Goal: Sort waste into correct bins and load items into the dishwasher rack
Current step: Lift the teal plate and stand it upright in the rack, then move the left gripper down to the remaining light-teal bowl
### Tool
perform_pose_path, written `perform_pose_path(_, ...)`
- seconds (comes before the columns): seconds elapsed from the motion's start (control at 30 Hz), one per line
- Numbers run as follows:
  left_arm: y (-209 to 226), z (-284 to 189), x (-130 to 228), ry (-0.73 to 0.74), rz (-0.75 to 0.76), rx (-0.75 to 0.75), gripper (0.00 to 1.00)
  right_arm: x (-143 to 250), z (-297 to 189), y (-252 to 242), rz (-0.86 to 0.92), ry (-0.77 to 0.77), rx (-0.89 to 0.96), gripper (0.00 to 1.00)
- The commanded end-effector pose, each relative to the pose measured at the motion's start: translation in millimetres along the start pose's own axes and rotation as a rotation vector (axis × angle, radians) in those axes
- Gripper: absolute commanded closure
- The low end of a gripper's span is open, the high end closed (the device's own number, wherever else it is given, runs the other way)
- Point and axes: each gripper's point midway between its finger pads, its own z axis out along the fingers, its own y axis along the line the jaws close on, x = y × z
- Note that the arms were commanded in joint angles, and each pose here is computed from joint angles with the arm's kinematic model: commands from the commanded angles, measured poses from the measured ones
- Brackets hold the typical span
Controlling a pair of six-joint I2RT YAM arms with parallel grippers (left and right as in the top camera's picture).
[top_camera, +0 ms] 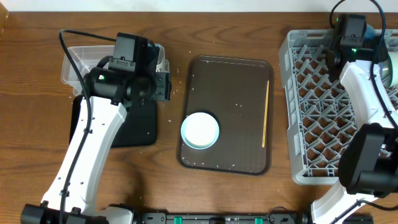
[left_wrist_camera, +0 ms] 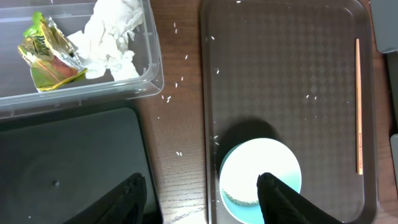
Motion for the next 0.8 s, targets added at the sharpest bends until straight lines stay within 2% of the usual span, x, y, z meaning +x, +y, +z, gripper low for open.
perform_pose_path(0.0,2.7,4.3,4.0,0.017,0.004,-0.012,0.4,-16.4,-33.0,-34.3,0.121,-0.104,0.007,0.01)
perform_pose_path(0.2,2.7,4.3,4.0,0.017,0.004,-0.012,0.4,-46.4,-85.7,-43.5,0.186,-0.332,-0.187,0.01)
perform_pose_path(0.47,2.7,4.3,3.9,0.017,0.004,-0.011,0.4,-73.7,-174.3,22.6,0.107,-0.64,-0.774,0.01)
perform_pose_path(0.57,2.6,4.2,3.9,0.017,0.004,-0.011,0.4,-73.9,-191.8,44.8,0.142,-0.637,-0.936,0.01)
perform_pose_path(0.77,2.6,4.2,3.9,0.017,0.004,-0.012,0.4,-69.3,-198.3,76.9,0.205,-0.53,-1.065,0.01)
